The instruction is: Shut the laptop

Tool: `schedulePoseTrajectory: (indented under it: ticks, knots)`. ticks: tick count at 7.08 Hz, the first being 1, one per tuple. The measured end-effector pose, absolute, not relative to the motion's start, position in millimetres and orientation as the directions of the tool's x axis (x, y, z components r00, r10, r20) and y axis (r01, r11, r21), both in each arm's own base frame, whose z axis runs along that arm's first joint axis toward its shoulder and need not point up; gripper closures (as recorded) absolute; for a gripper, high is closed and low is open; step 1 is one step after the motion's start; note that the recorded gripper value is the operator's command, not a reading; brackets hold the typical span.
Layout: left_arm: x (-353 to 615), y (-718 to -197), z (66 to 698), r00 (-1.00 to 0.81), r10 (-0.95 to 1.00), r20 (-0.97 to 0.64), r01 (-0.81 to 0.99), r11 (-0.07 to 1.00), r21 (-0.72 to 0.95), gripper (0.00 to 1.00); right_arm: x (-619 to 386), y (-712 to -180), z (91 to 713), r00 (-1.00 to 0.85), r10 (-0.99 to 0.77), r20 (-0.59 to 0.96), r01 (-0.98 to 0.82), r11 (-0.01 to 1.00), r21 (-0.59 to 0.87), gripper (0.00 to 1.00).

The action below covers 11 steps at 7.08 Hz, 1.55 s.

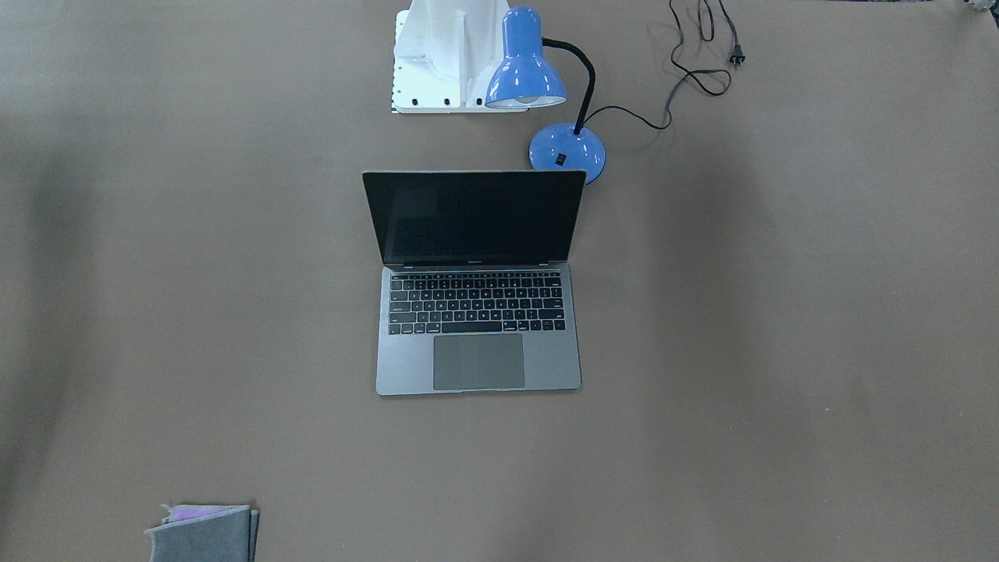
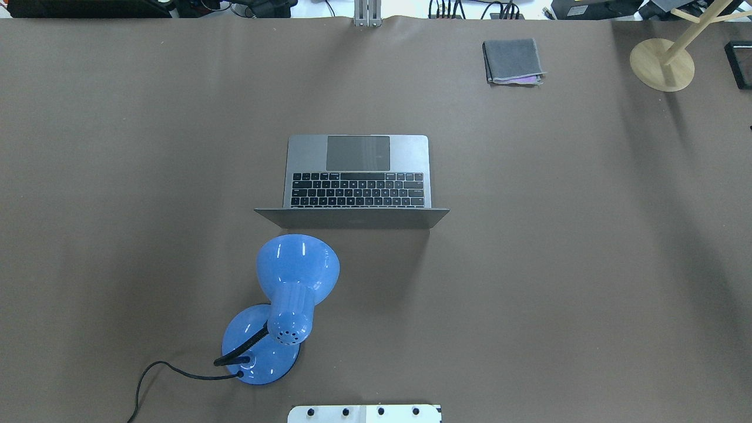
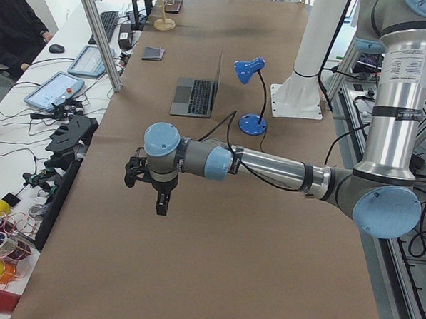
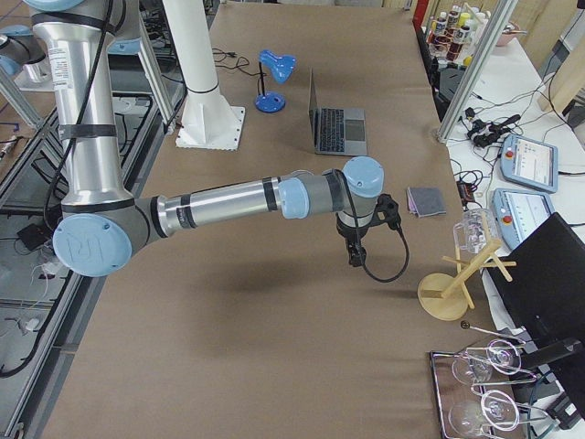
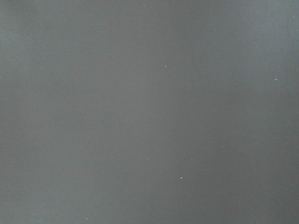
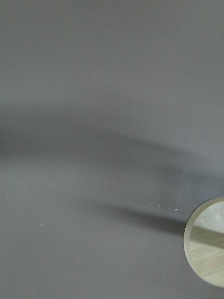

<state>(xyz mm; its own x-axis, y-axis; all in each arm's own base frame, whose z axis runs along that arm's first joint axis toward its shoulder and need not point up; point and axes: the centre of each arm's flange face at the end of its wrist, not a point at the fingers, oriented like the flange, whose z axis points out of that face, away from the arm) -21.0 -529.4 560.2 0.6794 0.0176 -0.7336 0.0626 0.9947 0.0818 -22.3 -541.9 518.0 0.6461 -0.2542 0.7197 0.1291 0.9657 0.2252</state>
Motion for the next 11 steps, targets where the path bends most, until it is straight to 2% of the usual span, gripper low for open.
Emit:
schedulePoseTrajectory:
  ticks: [3, 5, 8, 11]
  knots:
    - [56.3, -548.0, 552.7, 0.654, 0.152, -0.741, -0.043, 0.985, 0.165, 0.02, -105.4, -551.7, 464.7, 0.565, -0.245, 0.788, 0.159, 0.969, 0.187, 0.00]
    - [114.9, -550.8, 516.2, 0.625, 0.077, -0.777, -0.004, 0.995, 0.096, 0.02, -154.2, -532.9, 431.8, 0.539, -0.205, 0.817, 0.169, 0.977, 0.134, 0.00]
    - [226.8, -511.5, 454.7, 0.513, -0.064, -0.856, 0.061, 0.997, -0.038, 0.03, -209.1, -494.0, 383.2, 0.517, -0.130, 0.846, 0.167, 0.985, 0.049, 0.02]
    - [302.8, -455.4, 407.3, 0.418, -0.066, -0.906, -0.005, 0.997, -0.075, 0.03, -285.1, -439.8, 351.4, 0.433, -0.138, 0.891, 0.220, 0.975, 0.044, 0.02]
